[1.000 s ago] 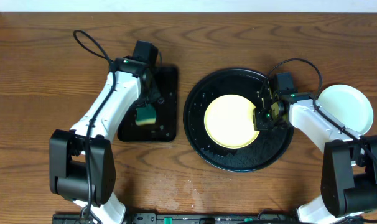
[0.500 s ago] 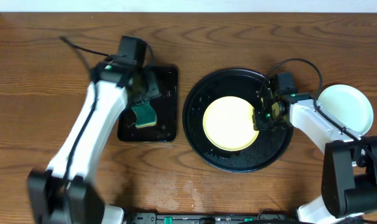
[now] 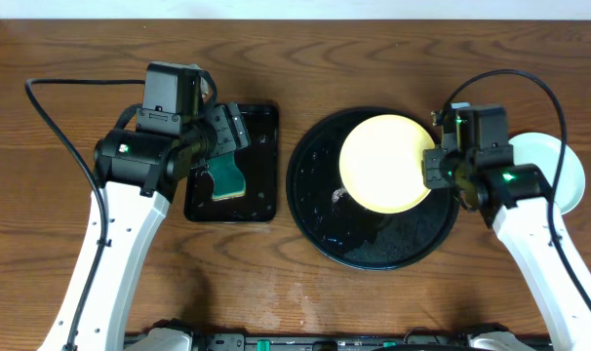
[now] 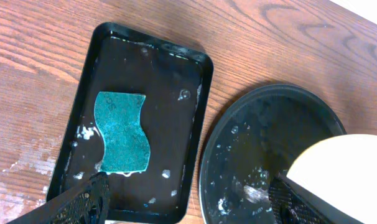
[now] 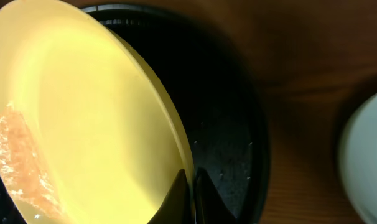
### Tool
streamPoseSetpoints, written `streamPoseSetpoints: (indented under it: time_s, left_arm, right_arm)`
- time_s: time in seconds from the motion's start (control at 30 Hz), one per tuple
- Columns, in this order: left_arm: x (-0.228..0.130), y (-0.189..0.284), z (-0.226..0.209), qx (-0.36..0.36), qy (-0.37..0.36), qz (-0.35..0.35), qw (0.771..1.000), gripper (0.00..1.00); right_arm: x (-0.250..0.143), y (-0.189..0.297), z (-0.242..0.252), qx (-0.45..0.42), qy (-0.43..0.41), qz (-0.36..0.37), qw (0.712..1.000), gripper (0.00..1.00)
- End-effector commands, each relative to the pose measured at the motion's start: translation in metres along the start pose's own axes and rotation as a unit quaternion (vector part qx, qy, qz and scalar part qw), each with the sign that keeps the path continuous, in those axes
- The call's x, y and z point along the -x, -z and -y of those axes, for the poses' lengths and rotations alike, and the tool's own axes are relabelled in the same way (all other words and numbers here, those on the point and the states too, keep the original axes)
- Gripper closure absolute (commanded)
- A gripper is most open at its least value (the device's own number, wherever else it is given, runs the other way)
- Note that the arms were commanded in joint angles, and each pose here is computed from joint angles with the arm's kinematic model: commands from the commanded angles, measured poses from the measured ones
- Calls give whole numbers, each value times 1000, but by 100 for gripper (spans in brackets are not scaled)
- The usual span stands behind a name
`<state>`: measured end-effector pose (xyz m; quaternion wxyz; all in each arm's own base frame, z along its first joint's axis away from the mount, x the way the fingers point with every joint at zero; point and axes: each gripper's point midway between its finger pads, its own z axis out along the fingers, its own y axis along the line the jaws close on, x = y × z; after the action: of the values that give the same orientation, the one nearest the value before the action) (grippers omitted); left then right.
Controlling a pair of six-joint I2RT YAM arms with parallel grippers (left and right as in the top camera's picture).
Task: Clean dirty plates on tray and stack at the side
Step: 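Lift the yellow plate off the round tray with the right gripper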
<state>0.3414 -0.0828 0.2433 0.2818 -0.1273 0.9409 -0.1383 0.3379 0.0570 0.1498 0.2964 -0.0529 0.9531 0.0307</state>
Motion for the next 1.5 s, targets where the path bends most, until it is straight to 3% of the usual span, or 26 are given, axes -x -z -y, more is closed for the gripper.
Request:
streamPoseSetpoints:
  time_s: [0.0,0.17,0.33,0.47,0.73,1.47]
  left_arm:
    - [4,4,1,-3,-3,6,1000,18]
    - [4,4,1,-2,-3,6,1000,18]
    - [4,4,1,-2,-3,6,1000,17]
    - [4,4,1,-2,-3,6,1000,17]
    - [4,4,1,-2,-3,6,1000,17]
    - [4,4,1,-2,-3,6,1000,17]
  right_arm:
    - [16,18,4,-14,19,38,999,99]
    - [23,28,0,-22,42,60,997,99]
    - [22,32,-2,-84,96,62,990,99]
    - [27,45,1,-181,138,76,971,99]
    - [32,66,-33,-240,221,116,938,99]
    - [30,110,-87,-304,316,191,878,99]
